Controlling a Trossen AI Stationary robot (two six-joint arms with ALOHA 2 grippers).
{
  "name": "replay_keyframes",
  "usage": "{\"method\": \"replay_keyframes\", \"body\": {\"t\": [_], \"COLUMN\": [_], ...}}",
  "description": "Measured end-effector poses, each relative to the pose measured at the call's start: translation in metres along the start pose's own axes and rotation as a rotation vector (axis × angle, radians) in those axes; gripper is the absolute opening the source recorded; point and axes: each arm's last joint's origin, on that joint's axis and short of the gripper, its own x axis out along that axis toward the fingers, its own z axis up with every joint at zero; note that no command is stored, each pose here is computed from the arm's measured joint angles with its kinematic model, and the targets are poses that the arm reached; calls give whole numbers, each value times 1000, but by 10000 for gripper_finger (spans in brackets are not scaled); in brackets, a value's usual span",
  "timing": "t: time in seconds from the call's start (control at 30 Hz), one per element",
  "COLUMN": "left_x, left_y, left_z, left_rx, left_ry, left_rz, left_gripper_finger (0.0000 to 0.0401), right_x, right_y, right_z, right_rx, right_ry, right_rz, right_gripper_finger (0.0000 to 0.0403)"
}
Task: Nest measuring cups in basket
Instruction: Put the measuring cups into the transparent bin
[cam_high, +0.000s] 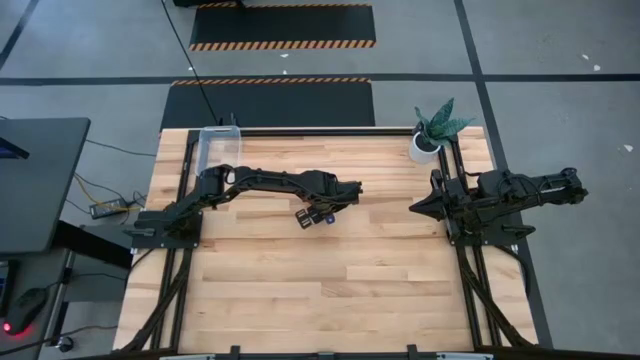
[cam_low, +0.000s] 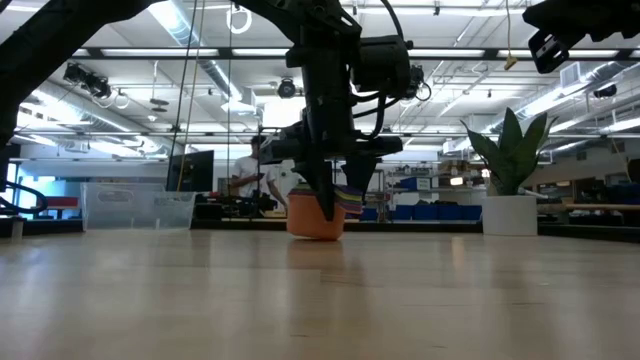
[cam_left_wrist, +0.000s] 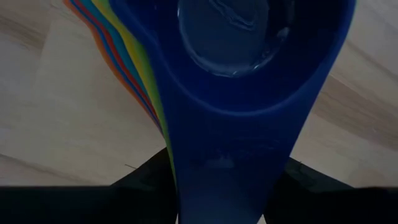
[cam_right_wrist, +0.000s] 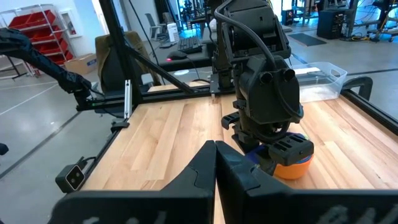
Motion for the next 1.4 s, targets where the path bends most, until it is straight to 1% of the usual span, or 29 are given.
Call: {"method": "replay_keyframes", "body": {"t": [0.07,0.2,0.3,0.5,0.93,1.4], "left_x": [0,0,0,0,0,0], "left_y": [0,0,-1,-1,0,0], "left_z": [0,0,1,2,1,0], "left_rx": [37,147,192,197,185,187], "left_ry": [0,-8,-28,-62,-65,-64], "left_rz": [0,-4,-15,-24,-20,-18], "left_gripper_finger": [174,174,174,174,173,157], "right_x": [0,0,0,0,0,0], "right_y": [0,0,0,0,0,0], "right_z": [0,0,0,0,0,0], "right_rx": [0,0,0,0,0,0], "right_ry": [0,0,0,0,0,0], "right_rz": [0,0,0,0,0,0], "right_gripper_finger": [16,16,16,16,16,16]}}
